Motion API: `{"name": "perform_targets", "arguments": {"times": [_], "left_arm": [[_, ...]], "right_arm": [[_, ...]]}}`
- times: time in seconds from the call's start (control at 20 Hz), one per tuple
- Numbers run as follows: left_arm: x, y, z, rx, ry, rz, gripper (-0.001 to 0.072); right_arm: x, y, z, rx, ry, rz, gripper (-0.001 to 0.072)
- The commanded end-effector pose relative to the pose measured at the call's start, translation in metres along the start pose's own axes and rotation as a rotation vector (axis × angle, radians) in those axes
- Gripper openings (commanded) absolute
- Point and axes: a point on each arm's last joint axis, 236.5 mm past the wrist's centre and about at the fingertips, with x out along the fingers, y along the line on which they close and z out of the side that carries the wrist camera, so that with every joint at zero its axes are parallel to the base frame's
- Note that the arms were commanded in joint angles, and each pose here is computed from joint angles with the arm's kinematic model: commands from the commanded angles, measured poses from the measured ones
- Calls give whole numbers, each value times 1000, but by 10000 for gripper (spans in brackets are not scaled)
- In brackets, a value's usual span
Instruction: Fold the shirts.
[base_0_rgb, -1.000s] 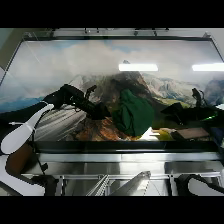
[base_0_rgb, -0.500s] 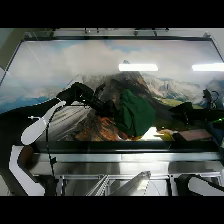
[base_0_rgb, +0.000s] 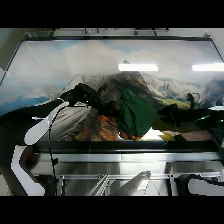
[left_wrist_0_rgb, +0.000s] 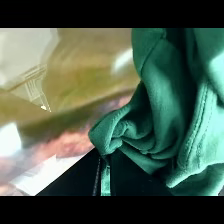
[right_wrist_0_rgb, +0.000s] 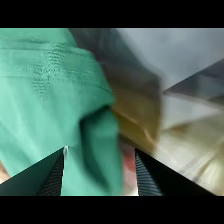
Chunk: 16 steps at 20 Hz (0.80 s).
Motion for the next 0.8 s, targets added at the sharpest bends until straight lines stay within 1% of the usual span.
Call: {"name": "perform_targets", "arguments": {"times": [0.0,0.1,0.15,0.2,0.3,0.4,0.45,0.55,0.65,0.7,0.75], "left_arm": [[3,-1,2,6,-12,5,31],[3,-1,3,-1,-13,5,31],[2,-1,3,-2,-14,4,31],[2,-3,2,-3,-12,-3,31],[-10,-19,3,11,7,-47,30],[-42,-54,6,106,-3,-86,30],[-67,-76,8,162,-30,-103,29],[-135,-132,8,311,-120,-128,30],[-219,-193,-5,489,-274,-121,30],[-259,-220,-14,569,-368,-106,30],[-302,-248,-27,643,-479,-86,30]], "right_arm": [[44,19,-9,9,35,72,455],[56,34,-10,-8,32,128,254],[57,44,-9,-31,20,165,103],[54,56,-7,-53,10,218,26],[37,92,-4,-80,-10,375,26],[-5,144,-1,-139,-50,603,25],[-42,177,-1,-182,-87,753,26],[-135,237,-7,-292,-197,1062,26],[-237,281,-26,-463,-361,1310,26],[-279,297,-39,-551,-454,1373,26],[-310,310,-51,-621,-538,1397,26]]}}
